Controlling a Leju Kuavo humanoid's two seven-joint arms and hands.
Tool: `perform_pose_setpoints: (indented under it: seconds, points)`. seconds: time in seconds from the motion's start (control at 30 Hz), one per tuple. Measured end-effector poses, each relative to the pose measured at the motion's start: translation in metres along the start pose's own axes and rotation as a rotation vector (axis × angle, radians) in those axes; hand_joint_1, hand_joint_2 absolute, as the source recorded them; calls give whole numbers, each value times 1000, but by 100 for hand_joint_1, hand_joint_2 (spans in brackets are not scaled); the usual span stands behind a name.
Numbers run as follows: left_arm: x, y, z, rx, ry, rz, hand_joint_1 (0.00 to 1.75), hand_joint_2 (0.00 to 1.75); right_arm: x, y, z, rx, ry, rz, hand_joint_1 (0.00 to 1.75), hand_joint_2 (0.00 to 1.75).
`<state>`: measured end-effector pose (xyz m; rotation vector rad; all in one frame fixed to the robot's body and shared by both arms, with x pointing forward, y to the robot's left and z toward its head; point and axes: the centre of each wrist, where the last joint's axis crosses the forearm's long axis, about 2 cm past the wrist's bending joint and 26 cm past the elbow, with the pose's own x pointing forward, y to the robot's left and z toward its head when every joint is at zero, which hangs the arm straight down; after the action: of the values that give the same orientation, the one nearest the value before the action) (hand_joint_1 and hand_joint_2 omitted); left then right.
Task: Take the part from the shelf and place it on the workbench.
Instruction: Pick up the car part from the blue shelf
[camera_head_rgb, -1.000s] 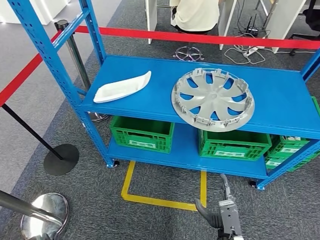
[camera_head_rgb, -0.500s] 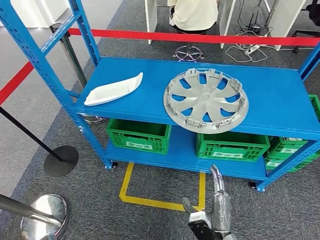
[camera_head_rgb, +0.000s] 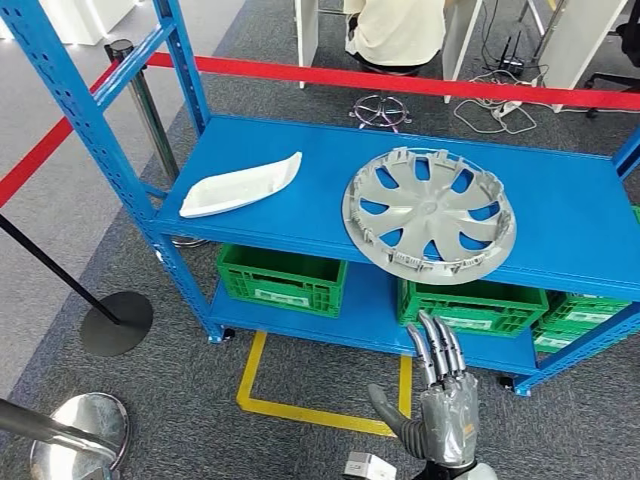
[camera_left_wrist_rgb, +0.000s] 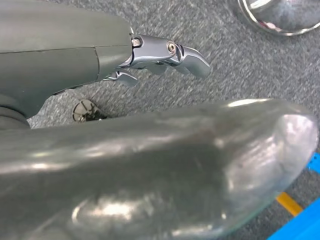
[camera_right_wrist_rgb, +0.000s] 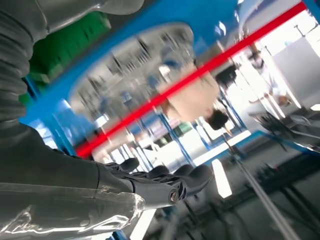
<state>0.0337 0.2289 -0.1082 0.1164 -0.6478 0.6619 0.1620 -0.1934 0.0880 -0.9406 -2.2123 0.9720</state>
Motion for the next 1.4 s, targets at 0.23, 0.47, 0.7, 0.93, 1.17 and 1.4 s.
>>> perform_pose_setpoints:
  seconds: [0.23,0.47,0.7,0.93,1.17,1.4]
  points:
    - [1,0,-1,-12,11,-29,0,0,2,-21,-16,-11,-57,161,0,175]
    - [2,-1,-1,-36,28,-63,0,0,-3,-38,-25,-18,-100,302,0,175]
    - [4,1,-3,-59,28,-87,0,0,-24,-41,-19,20,-134,362,0,175]
    - [9,-3,-7,-80,20,-101,0,0,-37,2,-63,-30,281,354,0,175]
    - [8,0,-6,-89,27,-111,0,0,9,47,-4,225,-3,320,0,175]
    - [5,2,-4,-87,34,-111,0,0,-3,55,31,374,-146,346,0,175]
